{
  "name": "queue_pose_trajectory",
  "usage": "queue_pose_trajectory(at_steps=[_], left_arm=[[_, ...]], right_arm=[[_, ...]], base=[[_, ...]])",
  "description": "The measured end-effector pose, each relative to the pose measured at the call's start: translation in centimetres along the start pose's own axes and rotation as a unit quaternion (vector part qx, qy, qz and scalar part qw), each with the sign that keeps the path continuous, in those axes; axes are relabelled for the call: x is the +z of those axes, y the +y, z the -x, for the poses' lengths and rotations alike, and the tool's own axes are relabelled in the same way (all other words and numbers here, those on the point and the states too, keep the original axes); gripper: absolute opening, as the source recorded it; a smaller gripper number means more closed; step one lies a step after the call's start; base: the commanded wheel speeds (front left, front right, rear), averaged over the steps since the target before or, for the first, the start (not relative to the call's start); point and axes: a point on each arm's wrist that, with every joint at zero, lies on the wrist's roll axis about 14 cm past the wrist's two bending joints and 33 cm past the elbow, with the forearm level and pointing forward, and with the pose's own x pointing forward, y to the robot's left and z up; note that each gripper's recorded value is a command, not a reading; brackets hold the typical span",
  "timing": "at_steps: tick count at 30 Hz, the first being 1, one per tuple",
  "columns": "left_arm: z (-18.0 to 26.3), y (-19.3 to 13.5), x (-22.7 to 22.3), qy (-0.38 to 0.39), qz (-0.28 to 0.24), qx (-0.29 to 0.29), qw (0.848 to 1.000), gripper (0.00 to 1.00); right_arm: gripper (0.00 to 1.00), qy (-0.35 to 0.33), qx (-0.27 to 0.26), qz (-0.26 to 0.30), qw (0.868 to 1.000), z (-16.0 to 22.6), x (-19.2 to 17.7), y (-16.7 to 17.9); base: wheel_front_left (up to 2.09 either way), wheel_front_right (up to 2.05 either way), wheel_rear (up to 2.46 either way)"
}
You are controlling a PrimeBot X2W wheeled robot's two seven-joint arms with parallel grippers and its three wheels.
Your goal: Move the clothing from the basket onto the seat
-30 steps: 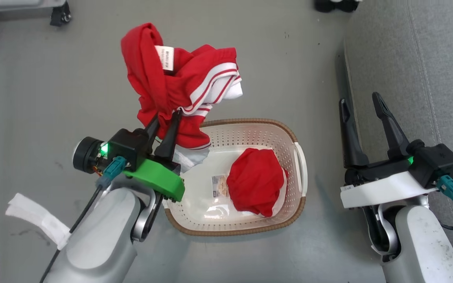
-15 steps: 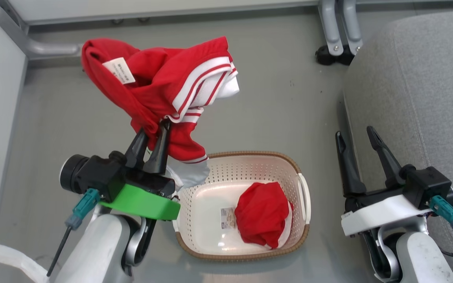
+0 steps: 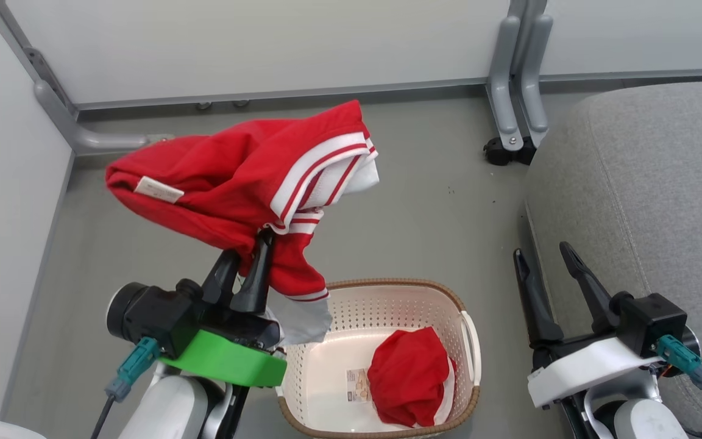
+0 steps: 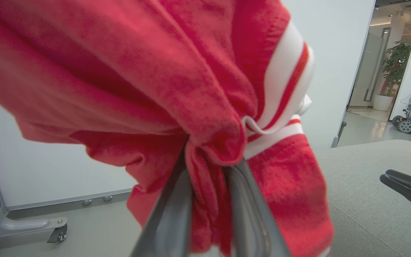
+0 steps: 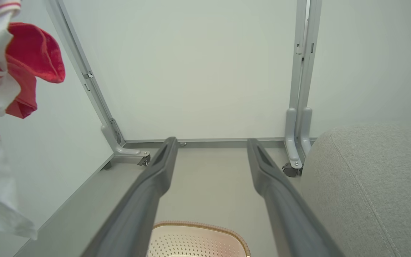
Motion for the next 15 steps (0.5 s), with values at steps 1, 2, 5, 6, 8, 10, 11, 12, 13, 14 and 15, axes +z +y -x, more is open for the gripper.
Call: queue_pose_trajectory(at_steps=[1, 2, 5, 6, 8, 10, 11, 12, 13, 14, 15], left_arm=[[0.2, -0.2, 0.2, -0.001, 0.000, -0.002, 1.000, 0.00], [0.3, -0.4, 0.3, -0.003, 0.000, -0.004, 1.000, 0.00], [0.9, -0.9, 0.5, -0.003, 0.000, -0.009, 1.000, 0.00], [1.0, -1.1, 0.6, -0.004, 0.000, -0.011, 1.000, 0.00], [1.2, -1.4, 0.8, -0.007, -0.001, -0.014, 1.000, 0.00], [1.4, -1.6, 1.0, -0.008, -0.001, -0.016, 1.000, 0.00], [1.5, -1.7, 1.1, -0.009, 0.000, -0.017, 1.000, 0.00], [1.5, -1.8, 1.1, -0.010, 0.001, -0.019, 1.000, 0.00], [1.5, -1.8, 1.2, -0.010, 0.000, -0.020, 1.000, 0.00], [1.6, -1.9, 1.2, -0.010, 0.000, -0.020, 1.000, 0.00], [1.6, -1.9, 1.2, -0.010, 0.000, -0.021, 1.000, 0.00]], right_arm=[[1.00, -0.001, 0.000, -0.001, 1.000, 0.3, 0.1, 0.1], [1.00, 0.000, 0.000, -0.001, 1.000, 0.5, 0.2, 0.1], [1.00, 0.002, -0.001, -0.001, 1.000, 1.2, 0.2, 0.2], [1.00, 0.001, -0.002, -0.001, 1.000, 1.4, 0.3, 0.2], [1.00, 0.000, -0.004, -0.001, 1.000, 1.8, 0.4, 0.2], [1.00, -0.002, -0.005, -0.001, 1.000, 2.0, 0.7, 0.1], [1.00, -0.003, -0.005, 0.000, 1.000, 2.1, 0.8, 0.1], [1.00, -0.003, -0.006, 0.000, 1.000, 2.2, 0.8, 0.1], [1.00, -0.003, -0.006, 0.000, 1.000, 2.2, 0.8, 0.1], [1.00, -0.002, -0.007, -0.001, 1.000, 2.2, 0.8, 0.1], [1.00, -0.003, -0.006, -0.002, 1.000, 2.2, 0.8, 0.1]], base=[[0.00, 0.00, 0.00], [0.00, 0.00, 0.00], [0.00, 0.00, 0.00], [0.00, 0.00, 0.00], [0.00, 0.00, 0.00], [0.00, 0.00, 0.00], [0.00, 0.00, 0.00], [0.00, 0.00, 0.00], [0.00, 0.00, 0.00], [0.00, 0.00, 0.00], [0.00, 0.00, 0.00]])
